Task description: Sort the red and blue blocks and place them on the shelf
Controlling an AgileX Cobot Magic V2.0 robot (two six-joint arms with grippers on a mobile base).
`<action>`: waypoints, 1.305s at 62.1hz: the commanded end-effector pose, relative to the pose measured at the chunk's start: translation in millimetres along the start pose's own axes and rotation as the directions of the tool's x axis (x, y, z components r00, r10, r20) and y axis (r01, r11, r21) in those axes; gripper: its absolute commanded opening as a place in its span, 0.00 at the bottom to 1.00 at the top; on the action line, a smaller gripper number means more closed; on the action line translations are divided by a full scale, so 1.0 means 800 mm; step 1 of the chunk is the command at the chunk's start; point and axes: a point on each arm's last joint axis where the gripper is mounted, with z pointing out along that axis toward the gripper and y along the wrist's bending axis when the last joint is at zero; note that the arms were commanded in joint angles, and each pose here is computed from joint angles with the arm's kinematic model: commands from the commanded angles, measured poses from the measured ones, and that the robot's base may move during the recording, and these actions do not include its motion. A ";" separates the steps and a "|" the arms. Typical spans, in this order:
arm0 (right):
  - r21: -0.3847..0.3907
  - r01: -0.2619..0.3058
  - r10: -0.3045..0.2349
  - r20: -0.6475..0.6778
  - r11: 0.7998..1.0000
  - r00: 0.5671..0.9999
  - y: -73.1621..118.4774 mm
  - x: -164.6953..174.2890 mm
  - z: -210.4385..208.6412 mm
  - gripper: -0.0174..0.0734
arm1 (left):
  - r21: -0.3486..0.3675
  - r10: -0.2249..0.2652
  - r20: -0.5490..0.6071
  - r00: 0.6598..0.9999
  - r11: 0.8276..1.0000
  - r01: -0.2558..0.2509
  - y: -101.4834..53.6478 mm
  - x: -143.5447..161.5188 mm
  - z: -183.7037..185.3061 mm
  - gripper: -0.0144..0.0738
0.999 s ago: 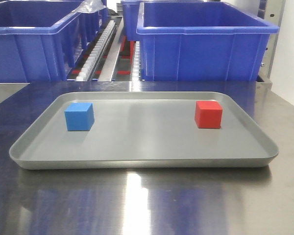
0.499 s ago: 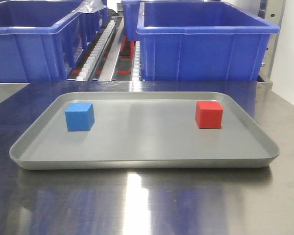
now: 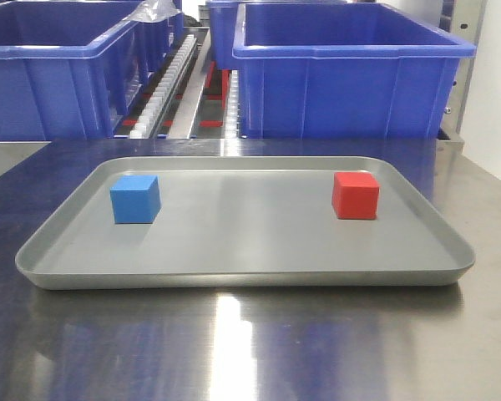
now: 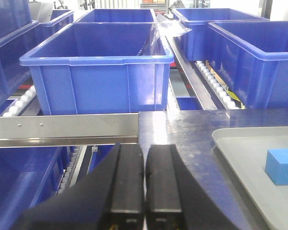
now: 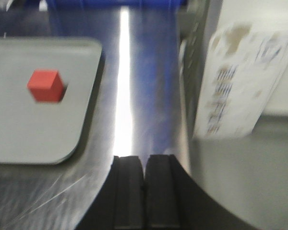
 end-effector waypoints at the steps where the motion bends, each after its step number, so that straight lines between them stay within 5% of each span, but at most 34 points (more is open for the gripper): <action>1: -0.034 -0.066 0.066 0.000 0.997 0.998 0.006 -0.028 0.013 0.25 | -0.001 -0.010 0.072 0.997 1.000 0.010 0.000 0.000 -0.001 0.30; 13: -0.018 -0.099 0.093 -0.184 0.995 0.978 0.008 -0.042 0.057 0.25 | -0.001 -0.010 0.072 0.997 1.000 0.010 0.000 0.000 -0.001 0.30; 28: -0.079 0.015 -0.043 -0.368 0.997 0.929 0.033 -0.073 0.099 0.27 | -0.001 -0.010 0.072 0.997 1.000 0.010 0.000 0.000 -0.001 0.30; 36: -0.091 -0.017 -0.022 -0.419 0.996 0.908 0.051 -0.085 0.125 0.46 | -0.001 -0.010 0.072 0.997 1.000 0.010 0.000 0.000 -0.001 0.30; 48: -0.035 -0.059 0.033 -0.511 0.998 0.859 0.078 -0.097 0.167 0.89 | -0.001 -0.010 0.072 0.997 1.000 0.010 0.000 0.000 -0.001 0.30; 55: -0.064 0.007 -0.040 -0.543 0.998 0.839 0.101 -0.111 0.182 0.87 | -0.001 -0.010 0.072 0.997 1.000 0.010 0.000 0.000 -0.001 0.30; 68: -0.092 0.047 -0.093 -0.613 0.995 0.785 0.138 -0.136 0.214 0.87 | -0.001 -0.010 0.072 0.997 1.000 0.010 0.000 0.000 -0.001 0.30; 81: -0.088 0.015 -0.066 -0.614 0.996 0.786 0.165 -0.156 0.259 0.87 | -0.001 -0.010 0.072 0.997 1.000 0.010 0.000 0.000 -0.001 0.30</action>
